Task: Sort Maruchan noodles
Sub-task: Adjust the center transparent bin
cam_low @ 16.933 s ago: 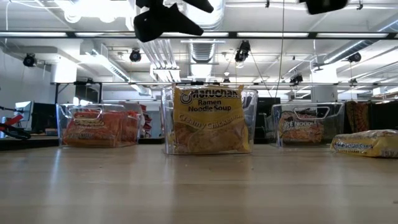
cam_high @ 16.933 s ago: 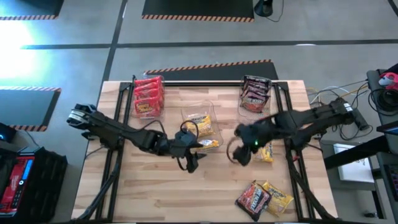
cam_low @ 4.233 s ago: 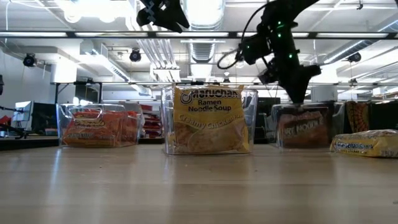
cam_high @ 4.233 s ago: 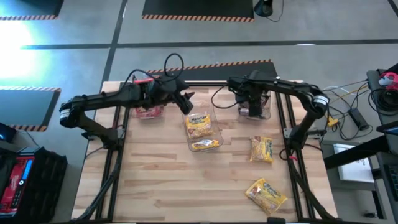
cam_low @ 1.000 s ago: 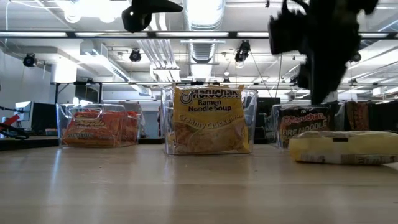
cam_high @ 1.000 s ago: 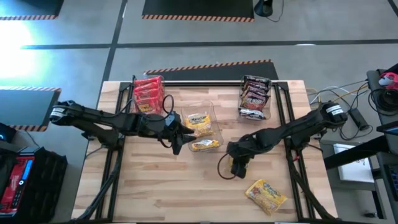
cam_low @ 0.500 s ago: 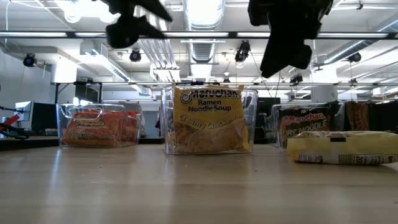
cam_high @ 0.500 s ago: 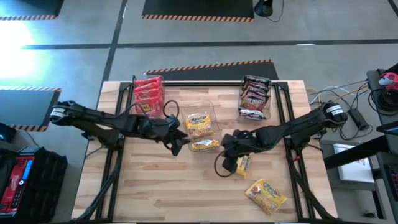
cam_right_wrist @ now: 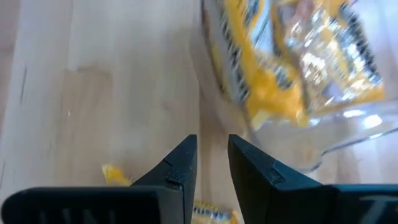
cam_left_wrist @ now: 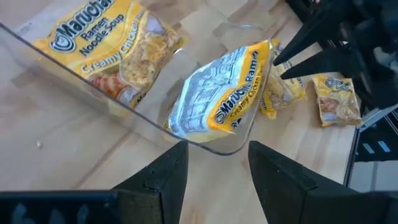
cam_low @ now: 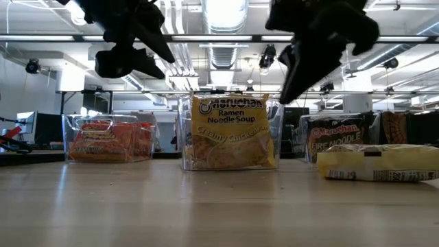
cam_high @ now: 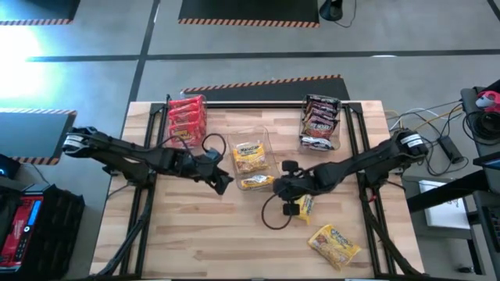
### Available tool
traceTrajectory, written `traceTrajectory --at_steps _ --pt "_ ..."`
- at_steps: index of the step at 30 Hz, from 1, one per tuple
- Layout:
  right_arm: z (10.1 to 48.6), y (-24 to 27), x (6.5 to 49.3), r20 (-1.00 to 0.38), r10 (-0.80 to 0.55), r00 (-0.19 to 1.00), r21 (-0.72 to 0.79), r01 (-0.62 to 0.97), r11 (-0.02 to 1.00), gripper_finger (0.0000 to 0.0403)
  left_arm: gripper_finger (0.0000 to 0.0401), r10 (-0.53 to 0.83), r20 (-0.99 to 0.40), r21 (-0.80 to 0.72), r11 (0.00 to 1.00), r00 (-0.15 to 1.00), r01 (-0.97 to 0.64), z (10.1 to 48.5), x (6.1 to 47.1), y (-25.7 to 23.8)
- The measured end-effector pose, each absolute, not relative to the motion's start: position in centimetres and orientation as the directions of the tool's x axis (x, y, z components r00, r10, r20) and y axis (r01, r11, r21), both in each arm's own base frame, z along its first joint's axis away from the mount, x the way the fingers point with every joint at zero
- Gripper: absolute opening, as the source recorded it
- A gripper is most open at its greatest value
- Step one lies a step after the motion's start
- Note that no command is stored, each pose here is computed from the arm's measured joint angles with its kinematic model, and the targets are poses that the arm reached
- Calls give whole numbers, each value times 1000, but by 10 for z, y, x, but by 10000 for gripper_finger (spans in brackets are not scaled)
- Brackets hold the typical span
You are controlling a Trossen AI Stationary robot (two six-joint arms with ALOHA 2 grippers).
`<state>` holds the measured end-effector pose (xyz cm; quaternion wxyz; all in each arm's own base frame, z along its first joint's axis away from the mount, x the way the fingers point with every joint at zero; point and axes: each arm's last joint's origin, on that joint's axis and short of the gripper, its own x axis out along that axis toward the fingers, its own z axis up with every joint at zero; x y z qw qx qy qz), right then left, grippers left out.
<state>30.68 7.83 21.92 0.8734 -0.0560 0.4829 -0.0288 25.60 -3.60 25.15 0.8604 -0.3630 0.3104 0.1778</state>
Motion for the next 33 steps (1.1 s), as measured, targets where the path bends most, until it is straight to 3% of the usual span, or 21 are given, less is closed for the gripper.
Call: traceTrajectory --at_steps 8,18,33 --pt "240 79 318 -797 -106 595 -186 -73 980 84 152 79 -670 -502 684 738 -529 249 256 -37" --pt "236 64 319 -806 -136 576 -224 -84 971 84 152 83 -719 -466 678 690 -568 232 267 -40" --pt "221 62 313 -836 -118 536 -185 -72 980 83 152 66 -705 -486 680 706 -549 232 270 -44"
